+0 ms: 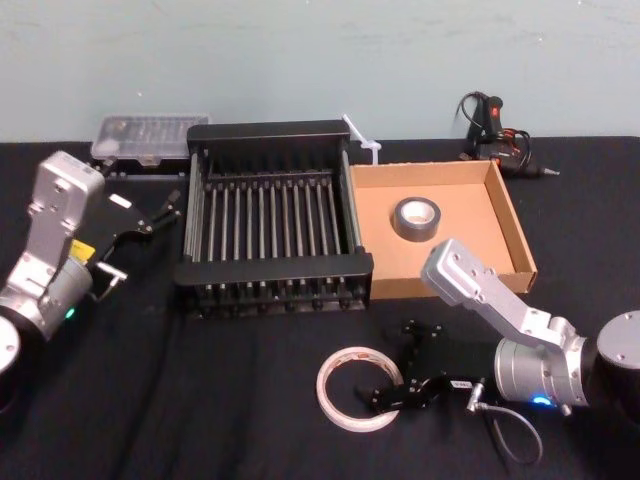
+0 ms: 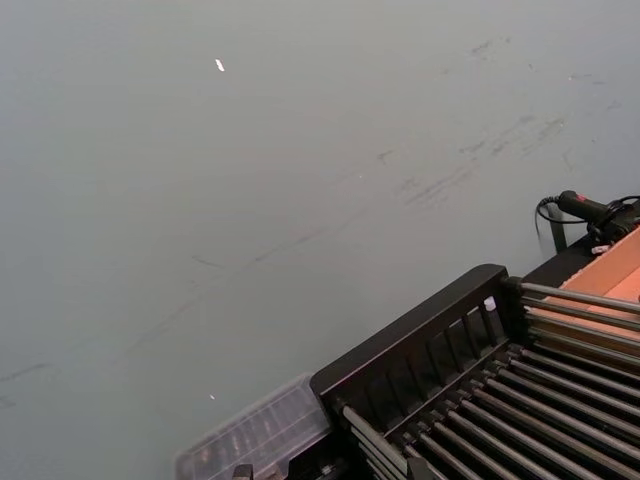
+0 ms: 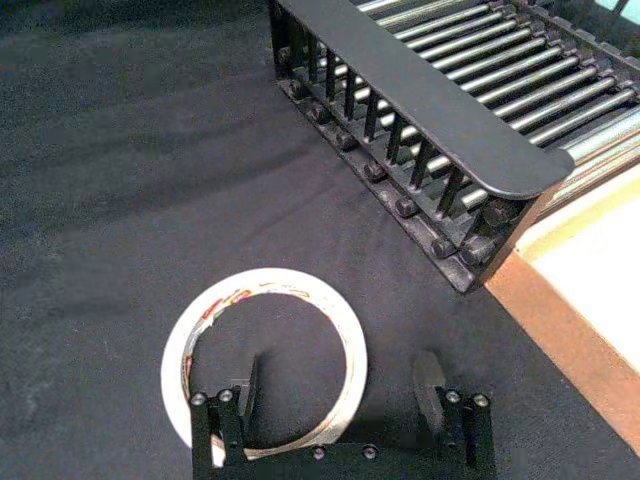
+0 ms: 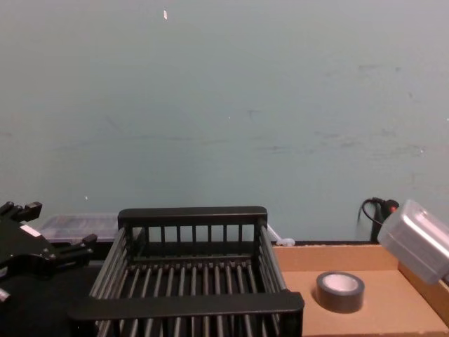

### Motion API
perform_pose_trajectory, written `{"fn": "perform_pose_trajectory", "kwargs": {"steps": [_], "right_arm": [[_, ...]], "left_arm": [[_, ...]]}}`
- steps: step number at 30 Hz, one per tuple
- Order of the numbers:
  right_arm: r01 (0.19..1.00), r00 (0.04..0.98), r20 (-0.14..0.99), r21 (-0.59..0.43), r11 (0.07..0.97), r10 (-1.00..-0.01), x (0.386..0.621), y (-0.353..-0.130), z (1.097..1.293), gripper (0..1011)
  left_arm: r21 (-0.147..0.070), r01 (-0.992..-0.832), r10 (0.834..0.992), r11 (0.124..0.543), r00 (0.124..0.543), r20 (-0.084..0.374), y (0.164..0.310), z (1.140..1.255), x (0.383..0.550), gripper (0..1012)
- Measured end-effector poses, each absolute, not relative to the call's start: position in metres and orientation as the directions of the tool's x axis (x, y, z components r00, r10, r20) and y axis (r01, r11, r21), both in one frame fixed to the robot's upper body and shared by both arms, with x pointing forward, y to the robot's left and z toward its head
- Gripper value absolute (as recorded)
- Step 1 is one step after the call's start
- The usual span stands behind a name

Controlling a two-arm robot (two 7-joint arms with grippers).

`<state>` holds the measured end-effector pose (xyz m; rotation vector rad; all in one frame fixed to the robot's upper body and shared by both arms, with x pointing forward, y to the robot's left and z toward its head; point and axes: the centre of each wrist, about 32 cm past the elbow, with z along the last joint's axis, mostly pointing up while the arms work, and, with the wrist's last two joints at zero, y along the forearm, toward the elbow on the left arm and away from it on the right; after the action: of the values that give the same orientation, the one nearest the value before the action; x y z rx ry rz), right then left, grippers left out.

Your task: Pick up the white tape and place it into the black box , Pick up the silver tape and place it into the brown box.

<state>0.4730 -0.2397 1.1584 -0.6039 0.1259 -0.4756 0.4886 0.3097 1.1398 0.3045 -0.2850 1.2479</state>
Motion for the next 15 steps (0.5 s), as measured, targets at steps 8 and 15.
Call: {"fn": "perform_pose_trajectory", "kwargs": {"steps": [8, 15], "right_arm": [[0.394, 0.885, 0.023, -0.573, 0.719, -0.466, 0.4729, -0.2399, 1.1583, 1002], [0.394, 0.884, 0.024, -0.573, 0.718, -0.466, 0.4730, -0.2401, 1.1584, 1002]], "left_arm": [[0.070, -0.955, 0.880, 0.287, 0.292, 0.374, 0.3097, 1.1398, 0.4886, 1001], [0.070, -0.955, 0.880, 0.287, 0.292, 0.374, 0.3097, 1.1398, 0.4886, 1001]]}}
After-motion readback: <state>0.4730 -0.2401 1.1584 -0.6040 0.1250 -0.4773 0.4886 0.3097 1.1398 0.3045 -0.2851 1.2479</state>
